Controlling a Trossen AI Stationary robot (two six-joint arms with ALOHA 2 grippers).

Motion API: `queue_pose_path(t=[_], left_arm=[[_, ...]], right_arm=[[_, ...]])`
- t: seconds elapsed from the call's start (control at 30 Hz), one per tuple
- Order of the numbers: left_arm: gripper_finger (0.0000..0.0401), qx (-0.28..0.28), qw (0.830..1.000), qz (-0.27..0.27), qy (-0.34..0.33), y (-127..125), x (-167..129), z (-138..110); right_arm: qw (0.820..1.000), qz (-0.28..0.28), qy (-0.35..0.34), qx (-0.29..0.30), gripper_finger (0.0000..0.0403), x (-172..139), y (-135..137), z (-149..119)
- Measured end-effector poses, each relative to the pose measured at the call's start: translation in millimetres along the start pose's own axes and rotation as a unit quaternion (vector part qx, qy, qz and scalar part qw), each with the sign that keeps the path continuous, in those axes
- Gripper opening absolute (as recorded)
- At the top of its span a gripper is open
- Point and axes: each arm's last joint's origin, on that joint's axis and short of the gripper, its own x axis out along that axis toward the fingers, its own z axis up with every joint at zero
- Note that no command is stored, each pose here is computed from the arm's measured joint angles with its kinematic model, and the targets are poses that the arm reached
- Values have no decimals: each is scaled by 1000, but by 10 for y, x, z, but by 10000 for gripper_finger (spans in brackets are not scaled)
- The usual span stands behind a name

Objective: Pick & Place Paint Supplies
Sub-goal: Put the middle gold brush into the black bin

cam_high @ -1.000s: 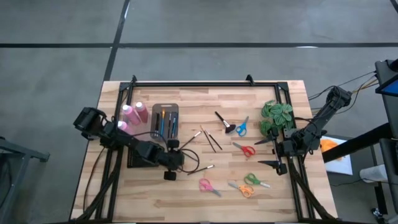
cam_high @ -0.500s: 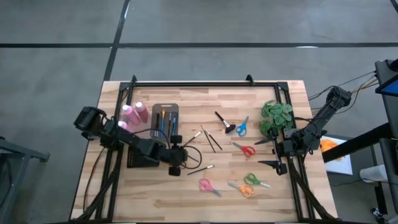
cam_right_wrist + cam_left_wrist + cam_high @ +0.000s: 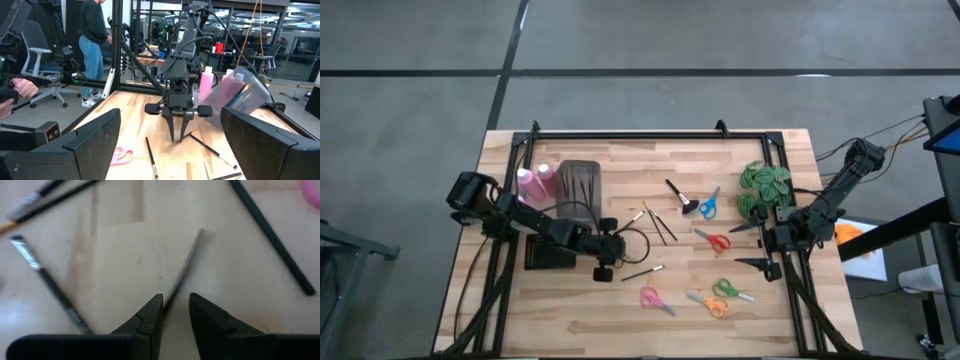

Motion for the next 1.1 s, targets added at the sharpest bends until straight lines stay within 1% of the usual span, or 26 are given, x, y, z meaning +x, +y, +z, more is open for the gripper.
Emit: queue_pose_path(t=[0.53,0.9,1.1], left_arm=[[97,1,1000,-8,3,-15,-5,-4],[97,-76,997,-31,7,-82,-17,-11],[97,-150,988,-41,15,-169,-42,-24]], right_arm=[[1000,0,0,0,341,0,0,-1],[1000,0,0,1,341,0,0,0],[1000,0,0,0,341,-1,0,0]])
